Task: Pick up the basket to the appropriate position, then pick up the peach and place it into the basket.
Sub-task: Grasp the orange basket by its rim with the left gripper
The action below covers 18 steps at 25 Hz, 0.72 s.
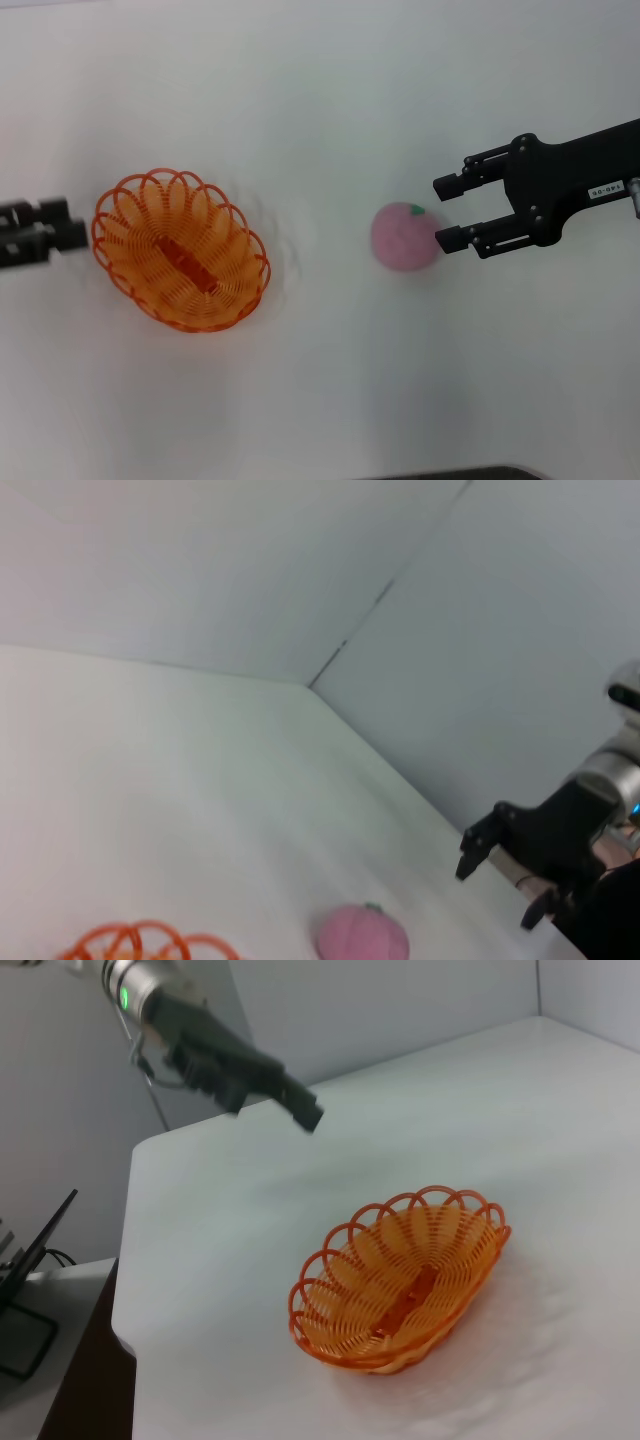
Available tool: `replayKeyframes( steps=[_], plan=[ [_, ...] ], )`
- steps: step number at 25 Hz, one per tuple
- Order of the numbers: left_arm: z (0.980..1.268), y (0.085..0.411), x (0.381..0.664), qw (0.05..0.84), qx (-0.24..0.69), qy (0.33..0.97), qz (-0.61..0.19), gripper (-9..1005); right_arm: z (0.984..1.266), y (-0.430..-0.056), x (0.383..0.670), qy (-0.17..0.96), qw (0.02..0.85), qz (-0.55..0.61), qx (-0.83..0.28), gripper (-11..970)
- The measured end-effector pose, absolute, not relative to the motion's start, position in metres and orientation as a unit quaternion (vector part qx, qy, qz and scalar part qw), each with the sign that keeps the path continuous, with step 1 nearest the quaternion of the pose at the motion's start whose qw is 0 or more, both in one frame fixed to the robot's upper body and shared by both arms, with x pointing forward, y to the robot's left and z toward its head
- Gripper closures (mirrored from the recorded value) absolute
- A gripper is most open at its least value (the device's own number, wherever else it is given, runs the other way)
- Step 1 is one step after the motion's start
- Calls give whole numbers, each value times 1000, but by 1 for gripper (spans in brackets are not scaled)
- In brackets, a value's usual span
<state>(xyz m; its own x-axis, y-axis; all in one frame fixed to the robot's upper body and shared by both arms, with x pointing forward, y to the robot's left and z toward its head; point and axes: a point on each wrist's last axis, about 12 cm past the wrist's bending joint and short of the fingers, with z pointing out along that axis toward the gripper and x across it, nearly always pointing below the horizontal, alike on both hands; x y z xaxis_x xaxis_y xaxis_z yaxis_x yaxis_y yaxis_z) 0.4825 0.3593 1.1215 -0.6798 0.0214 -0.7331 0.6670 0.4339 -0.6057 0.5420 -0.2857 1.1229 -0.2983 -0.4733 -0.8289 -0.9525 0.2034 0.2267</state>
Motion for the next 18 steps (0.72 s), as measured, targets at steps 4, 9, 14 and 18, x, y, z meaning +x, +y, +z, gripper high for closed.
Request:
replayKeyframes(
  steps=[4,9,14,18],
  plan=[
    [1149,365,500,324,210,791,-474,176,1123,-286,542,709,315,381,-503,274],
    [1185,360,529,298,215,817,-445,178,1123,-285,543,707,317,381,-504,274],
    [1214,351,556,270,208,852,-398,181,1123,-285,544,709,321,376,-504,274],
    [1229,341,576,245,212,876,-357,183,1121,-285,544,708,325,372,-505,274]
  ],
)
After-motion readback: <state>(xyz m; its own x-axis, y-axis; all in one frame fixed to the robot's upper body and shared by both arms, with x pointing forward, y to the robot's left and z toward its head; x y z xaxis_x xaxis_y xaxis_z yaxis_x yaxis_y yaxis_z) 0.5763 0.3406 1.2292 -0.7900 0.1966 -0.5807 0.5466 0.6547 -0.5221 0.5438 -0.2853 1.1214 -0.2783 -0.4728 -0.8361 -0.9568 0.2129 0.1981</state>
